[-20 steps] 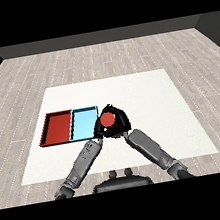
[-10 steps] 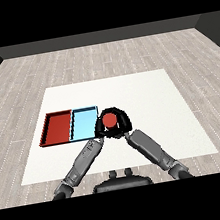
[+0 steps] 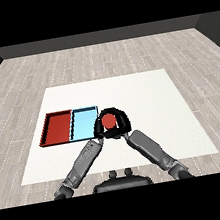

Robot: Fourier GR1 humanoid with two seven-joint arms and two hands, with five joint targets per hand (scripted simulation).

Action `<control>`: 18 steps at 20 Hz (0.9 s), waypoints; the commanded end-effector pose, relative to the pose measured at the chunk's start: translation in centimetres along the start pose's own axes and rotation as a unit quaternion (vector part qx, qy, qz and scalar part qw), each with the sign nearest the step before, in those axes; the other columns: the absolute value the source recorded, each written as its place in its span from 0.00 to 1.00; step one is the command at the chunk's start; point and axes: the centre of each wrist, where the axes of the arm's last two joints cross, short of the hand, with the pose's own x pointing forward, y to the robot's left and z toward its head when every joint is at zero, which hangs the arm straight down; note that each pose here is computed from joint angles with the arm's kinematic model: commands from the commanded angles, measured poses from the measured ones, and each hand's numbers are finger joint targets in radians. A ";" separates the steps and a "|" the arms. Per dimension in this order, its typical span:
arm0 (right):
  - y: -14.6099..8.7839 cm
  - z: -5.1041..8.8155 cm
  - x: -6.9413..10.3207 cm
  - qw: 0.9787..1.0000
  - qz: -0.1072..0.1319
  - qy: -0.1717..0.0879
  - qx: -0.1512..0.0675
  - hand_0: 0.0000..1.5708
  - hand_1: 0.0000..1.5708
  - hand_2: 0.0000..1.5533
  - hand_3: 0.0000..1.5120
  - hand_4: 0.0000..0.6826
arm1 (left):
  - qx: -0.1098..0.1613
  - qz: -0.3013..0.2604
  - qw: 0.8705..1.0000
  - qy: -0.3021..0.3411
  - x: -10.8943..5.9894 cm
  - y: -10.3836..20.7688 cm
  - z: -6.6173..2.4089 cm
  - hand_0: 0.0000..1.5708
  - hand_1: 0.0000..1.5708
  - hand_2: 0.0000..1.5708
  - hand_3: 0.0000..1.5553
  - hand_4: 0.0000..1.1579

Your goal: Pick the red can and put it in the red box

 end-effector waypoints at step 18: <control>-1.3 -1.3 3.1 0.999 0.018 -0.026 0.014 0.00 0.00 0.00 0.00 0.00 | -0.001 0.013 1.000 0.014 -0.2 -1.1 -0.61 1.00 1.00 1.00 0.96 0.99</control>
